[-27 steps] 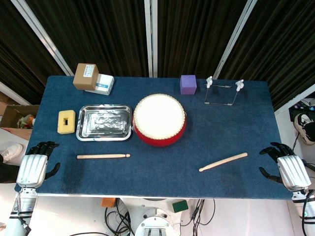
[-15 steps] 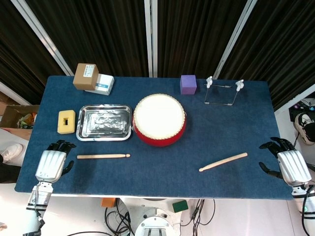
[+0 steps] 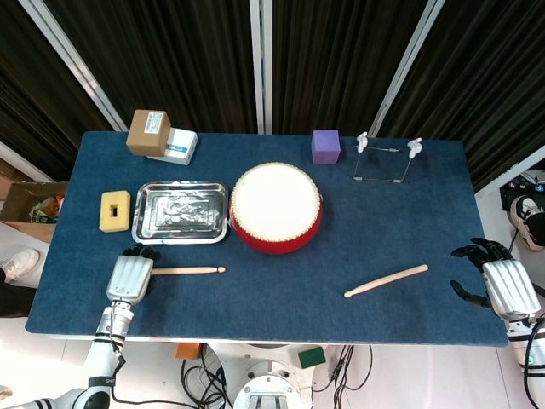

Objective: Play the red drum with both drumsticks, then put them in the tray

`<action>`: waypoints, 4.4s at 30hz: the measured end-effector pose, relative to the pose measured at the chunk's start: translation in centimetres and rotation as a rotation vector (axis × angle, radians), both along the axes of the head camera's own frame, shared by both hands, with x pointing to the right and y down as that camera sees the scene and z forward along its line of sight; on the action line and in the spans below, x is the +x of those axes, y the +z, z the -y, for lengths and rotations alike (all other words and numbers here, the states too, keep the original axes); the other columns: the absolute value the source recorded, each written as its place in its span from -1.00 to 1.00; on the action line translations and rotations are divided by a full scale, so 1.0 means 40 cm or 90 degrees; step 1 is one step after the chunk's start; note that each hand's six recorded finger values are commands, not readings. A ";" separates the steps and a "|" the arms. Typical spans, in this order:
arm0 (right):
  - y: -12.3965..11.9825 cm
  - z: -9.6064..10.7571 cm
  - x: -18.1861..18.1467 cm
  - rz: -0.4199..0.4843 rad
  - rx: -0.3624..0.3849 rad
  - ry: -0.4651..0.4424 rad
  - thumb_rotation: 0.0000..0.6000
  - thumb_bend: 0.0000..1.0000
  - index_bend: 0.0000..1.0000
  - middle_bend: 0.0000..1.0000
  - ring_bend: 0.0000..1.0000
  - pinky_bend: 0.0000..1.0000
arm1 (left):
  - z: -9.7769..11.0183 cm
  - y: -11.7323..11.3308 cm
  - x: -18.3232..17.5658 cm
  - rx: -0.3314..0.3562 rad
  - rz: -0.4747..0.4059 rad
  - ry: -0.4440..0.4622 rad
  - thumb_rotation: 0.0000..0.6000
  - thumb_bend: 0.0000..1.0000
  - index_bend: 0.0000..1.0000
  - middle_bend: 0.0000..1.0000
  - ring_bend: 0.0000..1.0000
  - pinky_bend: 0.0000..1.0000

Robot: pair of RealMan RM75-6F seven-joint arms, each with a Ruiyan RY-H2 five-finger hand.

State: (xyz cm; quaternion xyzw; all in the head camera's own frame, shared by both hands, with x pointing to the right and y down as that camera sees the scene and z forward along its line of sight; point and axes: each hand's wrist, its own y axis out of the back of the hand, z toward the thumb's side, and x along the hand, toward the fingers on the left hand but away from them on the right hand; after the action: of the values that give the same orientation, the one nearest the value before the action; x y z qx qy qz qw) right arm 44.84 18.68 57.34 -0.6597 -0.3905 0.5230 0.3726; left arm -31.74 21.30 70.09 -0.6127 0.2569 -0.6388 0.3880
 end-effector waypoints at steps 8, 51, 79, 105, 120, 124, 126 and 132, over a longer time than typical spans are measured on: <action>0.011 0.002 0.000 -0.005 -0.009 0.002 1.00 -0.58 -0.23 -0.19 -0.65 -0.51 | -0.004 0.027 0.005 0.003 0.021 -0.033 1.00 -0.38 -0.06 -0.22 -0.34 -0.25; 0.029 -0.011 0.030 -0.025 -0.039 0.030 1.00 -0.60 -0.23 -0.20 -0.70 -0.58 | 0.003 0.037 0.020 -0.013 0.002 -0.009 1.00 0.15 0.25 0.20 0.02 -0.17; 0.203 -0.032 -0.128 -0.130 -0.105 -0.146 1.00 -0.59 -0.08 -0.06 -0.66 -0.53 | 0.004 -0.133 0.058 0.102 -0.339 0.105 1.00 0.31 0.37 0.32 0.14 0.11; 0.365 -0.014 -0.140 -0.216 -0.077 -0.226 1.00 -0.43 0.07 0.04 -0.57 -0.51 | 0.017 -0.121 0.061 0.087 -0.338 0.084 1.00 0.31 0.37 0.31 0.14 0.09; 0.380 -0.017 -0.136 -0.206 -0.089 -0.223 1.00 -0.24 0.16 0.12 -0.50 -0.49 | 0.015 -0.119 0.058 0.079 -0.329 0.084 1.00 0.31 0.37 0.31 0.14 0.08; 0.380 -0.016 -0.139 -0.201 -0.087 -0.226 1.00 0.01 0.27 0.21 -0.41 -0.40 | 0.016 -0.119 0.055 0.079 -0.326 0.083 1.00 0.31 0.37 0.30 0.14 0.08; 0.376 -0.015 -0.142 -0.193 -0.083 -0.227 1.00 0.18 0.34 0.26 -0.35 -0.34 | 0.018 -0.120 0.050 0.080 -0.325 0.080 1.00 0.31 0.37 0.30 0.14 0.09; 0.340 -0.004 -0.150 -0.135 -0.053 -0.227 1.00 0.66 0.49 0.39 -0.19 -0.17 | 0.034 -0.134 0.024 0.095 -0.326 0.056 1.00 0.32 0.37 0.31 0.14 0.09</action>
State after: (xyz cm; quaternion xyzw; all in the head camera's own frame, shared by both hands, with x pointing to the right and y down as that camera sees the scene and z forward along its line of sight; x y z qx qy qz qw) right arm 38.85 18.83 70.94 -0.6746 -0.2041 0.5307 0.4707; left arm -30.79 19.93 64.72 -0.7348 0.3659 -0.4247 0.3819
